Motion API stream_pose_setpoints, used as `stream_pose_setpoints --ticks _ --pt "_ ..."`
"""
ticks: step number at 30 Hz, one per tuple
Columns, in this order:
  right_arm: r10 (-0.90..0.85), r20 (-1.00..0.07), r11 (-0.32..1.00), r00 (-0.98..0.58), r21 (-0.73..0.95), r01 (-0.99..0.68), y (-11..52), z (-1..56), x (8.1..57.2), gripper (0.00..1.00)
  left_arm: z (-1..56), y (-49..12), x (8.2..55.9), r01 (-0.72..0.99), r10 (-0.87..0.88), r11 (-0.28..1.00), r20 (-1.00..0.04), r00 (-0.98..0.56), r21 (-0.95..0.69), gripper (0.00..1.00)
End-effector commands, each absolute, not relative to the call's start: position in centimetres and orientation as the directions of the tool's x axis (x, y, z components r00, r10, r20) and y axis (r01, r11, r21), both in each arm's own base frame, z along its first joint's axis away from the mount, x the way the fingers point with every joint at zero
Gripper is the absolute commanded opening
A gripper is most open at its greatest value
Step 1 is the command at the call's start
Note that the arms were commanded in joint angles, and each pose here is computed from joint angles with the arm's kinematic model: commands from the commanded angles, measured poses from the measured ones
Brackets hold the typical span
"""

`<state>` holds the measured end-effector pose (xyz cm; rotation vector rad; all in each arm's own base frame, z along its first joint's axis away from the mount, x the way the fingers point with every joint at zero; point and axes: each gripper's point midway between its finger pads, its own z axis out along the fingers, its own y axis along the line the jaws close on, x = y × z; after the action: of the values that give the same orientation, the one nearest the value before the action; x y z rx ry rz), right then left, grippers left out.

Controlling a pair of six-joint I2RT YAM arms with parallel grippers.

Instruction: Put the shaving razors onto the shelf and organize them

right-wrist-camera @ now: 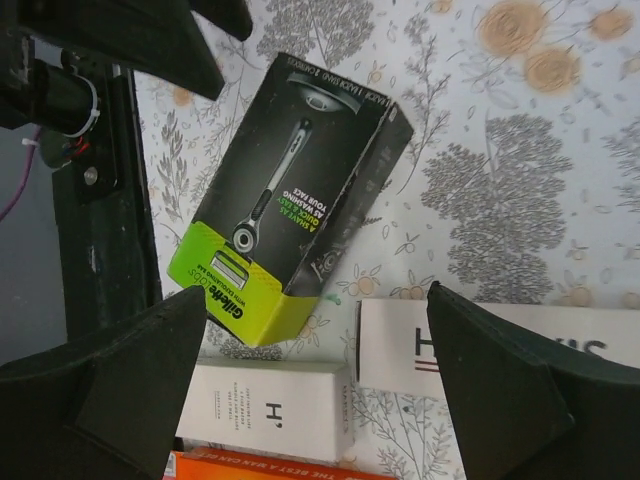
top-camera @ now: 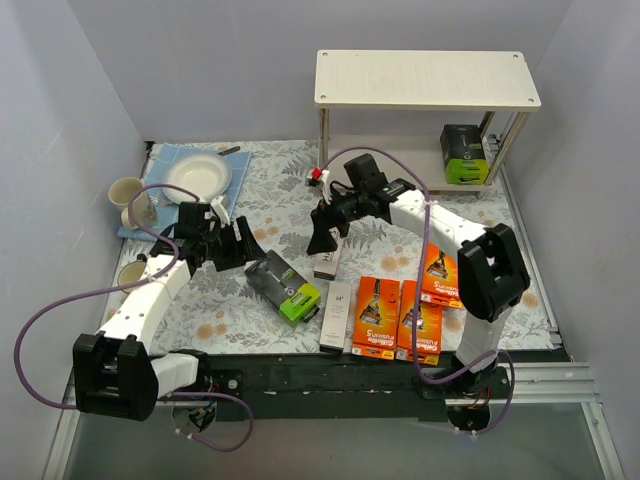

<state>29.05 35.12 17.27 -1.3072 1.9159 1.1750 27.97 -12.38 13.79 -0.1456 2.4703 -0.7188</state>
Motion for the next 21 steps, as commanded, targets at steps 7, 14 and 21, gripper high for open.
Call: stream_pose_setpoints --ticks 7,14,21 --pt "-0.499 -0.653 0.246 -0.570 0.523 -0.816 37.5 13.3 27.5 0.99 11.1 -14.4 23.3 -0.108 -0.402 0.703 -0.267 -0.876 -0.703 0.64" --pt "-0.540 -0.608 0.241 -0.582 0.551 -0.799 40.0 10.4 27.6 0.98 8.4 -14.4 24.1 -0.152 -0.422 0.683 -0.215 -0.881 -0.715 0.64" --pt "-0.459 -0.553 0.431 -0.695 0.545 -0.719 39.8 7.0 30.4 0.99 8.1 -16.0 26.5 -0.124 -0.386 0.625 -0.168 -0.907 -0.770 0.51"
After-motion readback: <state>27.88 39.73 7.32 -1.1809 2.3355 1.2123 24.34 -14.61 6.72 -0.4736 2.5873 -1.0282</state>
